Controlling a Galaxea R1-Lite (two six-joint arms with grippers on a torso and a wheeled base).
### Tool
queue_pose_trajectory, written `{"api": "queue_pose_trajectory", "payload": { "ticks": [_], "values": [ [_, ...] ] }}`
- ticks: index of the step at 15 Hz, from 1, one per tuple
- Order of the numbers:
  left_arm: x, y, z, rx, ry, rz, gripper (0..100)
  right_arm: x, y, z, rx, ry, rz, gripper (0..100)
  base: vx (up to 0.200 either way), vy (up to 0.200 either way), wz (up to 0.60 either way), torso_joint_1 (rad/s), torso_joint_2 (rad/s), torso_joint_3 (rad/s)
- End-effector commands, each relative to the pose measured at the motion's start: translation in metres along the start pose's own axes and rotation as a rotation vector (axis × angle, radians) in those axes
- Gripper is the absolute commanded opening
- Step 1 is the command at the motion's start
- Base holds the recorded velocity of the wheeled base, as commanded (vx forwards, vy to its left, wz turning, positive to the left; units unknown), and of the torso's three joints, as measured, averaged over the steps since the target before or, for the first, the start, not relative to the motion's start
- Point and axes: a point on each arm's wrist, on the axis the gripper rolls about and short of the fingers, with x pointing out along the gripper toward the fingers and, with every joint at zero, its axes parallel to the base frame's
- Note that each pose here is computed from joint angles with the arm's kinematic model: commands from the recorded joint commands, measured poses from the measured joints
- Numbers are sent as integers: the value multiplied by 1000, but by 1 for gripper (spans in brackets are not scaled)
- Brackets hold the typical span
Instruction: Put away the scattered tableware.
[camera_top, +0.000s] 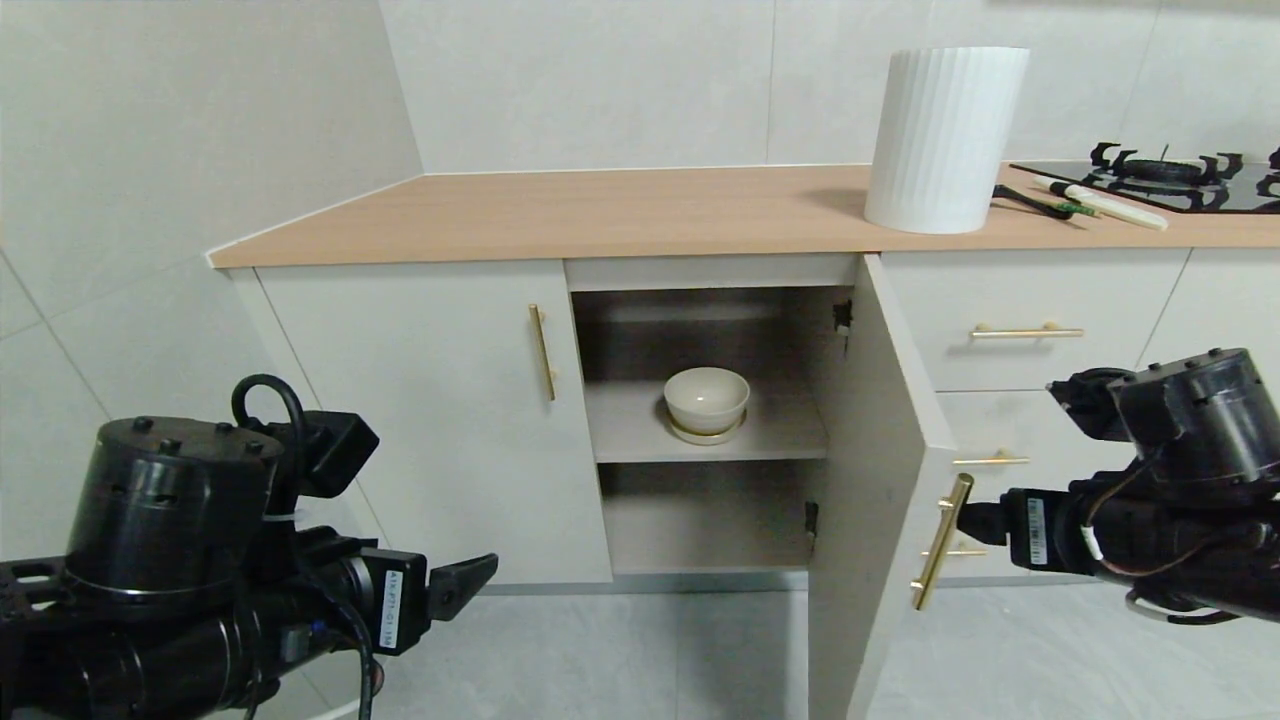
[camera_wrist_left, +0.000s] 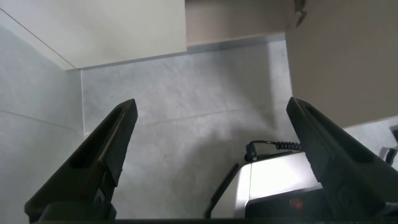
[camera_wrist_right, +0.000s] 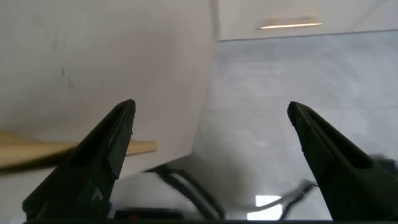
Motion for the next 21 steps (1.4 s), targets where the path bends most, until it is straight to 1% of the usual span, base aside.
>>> {"api": "queue_pose_trajectory", "payload": {
  "ticks": [1, 3, 4, 5, 6, 7, 8, 11, 12, 14, 15, 16, 17, 18, 21],
  "values": [
    [-1, 0, 0, -1, -5, -1, 100, 20, 16, -14, -36, 53, 21, 100, 0, 0, 0, 0, 0, 0],
    [-3, 1, 1, -4, -15, -2, 100, 29, 19, -15, -36, 52, 24, 100, 0, 0, 0, 0, 0, 0],
    [-8, 2, 2, -5, -32, 0, 100, 32, 21, -14, -42, 48, 29, 100, 0, 0, 0, 0, 0, 0],
    [-20, 4, 5, -12, -76, -8, 100, 33, 24, -11, -45, 39, 64, 100, 0, 0, 0, 0, 0, 0],
    [-28, 6, 7, -24, -108, -20, 100, 33, 28, -4, -64, 25, 108, 100, 0, 0, 0, 0, 0, 0],
    [-31, 7, 10, -31, -125, -21, 100, 35, 35, 7, -118, 21, 191, 100, 0, 0, 0, 0, 0, 0],
    [-29, 8, 10, -33, -119, -14, 100, 41, 43, 15, -145, 16, 241, 100, 0, 0, 0, 0, 0, 0],
    [-17, 5, 8, -22, -75, -3, 100, 63, 65, 31, -205, -7, 278, 100, 0, 0, 0, 0, 0, 0],
    [-14, 5, 7, -17, -66, -4, 100, 71, 70, 32, -205, -4, 276, 100, 0, 0, 0, 0, 0, 0],
    [-9, 3, 6, -9, -44, -1, 100, 85, 73, 26, -209, 26, 270, 100, 0, 0, 0, 0, 0, 0],
    [-4, 2, 5, -8, -30, 4, 100, 90, 75, 24, -203, 21, 274, 100, 0, 0, 0, 0, 0, 0],
    [1, 1, 3, -1, -12, 9, 100, 96, 76, 22, -199, 10, 276, 100, 0, 0, 0, 0, 0, 0],
    [2, 1, 2, 1, -6, 11, 100, 99, 77, 23, -193, -2, 279, 100, 0, 0, 0, 0, 0, 0],
    [3, 1, 1, 2, 0, 12, 100, 103, 80, 24, -155, -29, 289, 100, 0, 0, 0, 0, 0, 0],
    [3, 1, 1, 3, -1, 11, 100, 116, 83, 20, -116, -34, 291, 100, 0, 0, 0, 0, 0, 0]
  ]
}}
